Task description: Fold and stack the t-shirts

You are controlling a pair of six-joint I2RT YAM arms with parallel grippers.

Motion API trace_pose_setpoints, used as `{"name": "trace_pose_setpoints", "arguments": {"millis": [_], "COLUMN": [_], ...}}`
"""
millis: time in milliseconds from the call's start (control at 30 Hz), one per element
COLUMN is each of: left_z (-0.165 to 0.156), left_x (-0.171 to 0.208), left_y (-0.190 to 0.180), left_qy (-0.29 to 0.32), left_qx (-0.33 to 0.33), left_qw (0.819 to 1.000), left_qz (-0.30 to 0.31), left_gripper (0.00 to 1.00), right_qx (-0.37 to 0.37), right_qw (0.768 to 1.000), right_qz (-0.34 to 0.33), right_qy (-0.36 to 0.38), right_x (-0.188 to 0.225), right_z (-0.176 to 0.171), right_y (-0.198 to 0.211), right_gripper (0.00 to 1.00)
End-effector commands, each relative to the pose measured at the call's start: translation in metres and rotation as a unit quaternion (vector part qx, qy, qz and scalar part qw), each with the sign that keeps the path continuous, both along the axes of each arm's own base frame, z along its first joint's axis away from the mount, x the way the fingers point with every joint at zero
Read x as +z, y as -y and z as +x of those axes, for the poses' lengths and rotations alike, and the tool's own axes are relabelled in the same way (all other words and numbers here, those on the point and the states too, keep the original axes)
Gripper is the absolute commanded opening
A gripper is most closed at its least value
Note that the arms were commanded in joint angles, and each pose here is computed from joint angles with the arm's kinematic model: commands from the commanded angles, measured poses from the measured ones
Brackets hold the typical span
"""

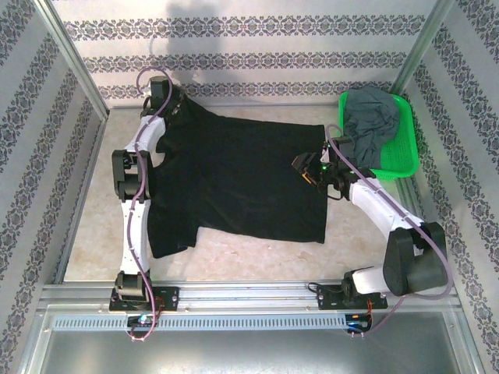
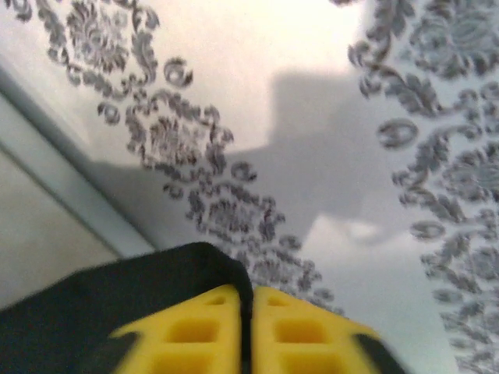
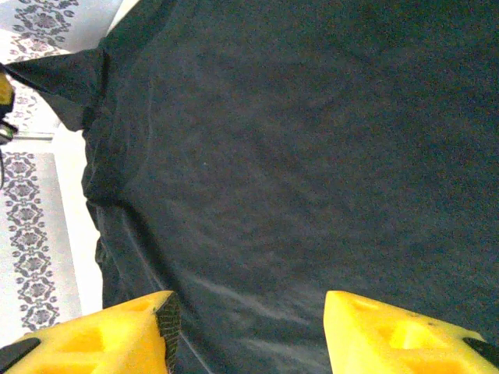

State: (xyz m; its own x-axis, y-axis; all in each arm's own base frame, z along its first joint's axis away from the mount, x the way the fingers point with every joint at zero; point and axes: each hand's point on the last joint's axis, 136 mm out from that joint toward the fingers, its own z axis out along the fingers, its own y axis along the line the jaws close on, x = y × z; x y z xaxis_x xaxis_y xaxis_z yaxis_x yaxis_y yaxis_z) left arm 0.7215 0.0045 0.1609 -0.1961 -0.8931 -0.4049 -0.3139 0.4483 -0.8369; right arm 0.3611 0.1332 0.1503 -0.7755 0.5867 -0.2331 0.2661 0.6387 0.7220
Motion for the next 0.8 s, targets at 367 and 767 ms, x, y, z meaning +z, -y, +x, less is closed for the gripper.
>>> {"name": "trace_pose_setpoints", "arguments": {"millis": [367,767], "left_z": [-0.119,-0.394], "left_x": [0.011,-0.106], "left_y": [-0.015,-0.014], "left_qy": [-0.133,-0.438], "left_qx": [0.005,0.008], "left_qw": [0.989,0.898], "left_qz": [0.058,0.036], "left_gripper": [0.76,0.49], "right_qx": [-0.021,-0.081], "right_qw": [0.989,0.934], "right_qz": [-0.066,-0.117], "right_qy": [-0.130,-0.326], "right_x": [-0.045,-0.098], "right_z": [-0.069,-0.170], "right_y": [0.031,0.064], "right_gripper": [0.54,0.52]}}
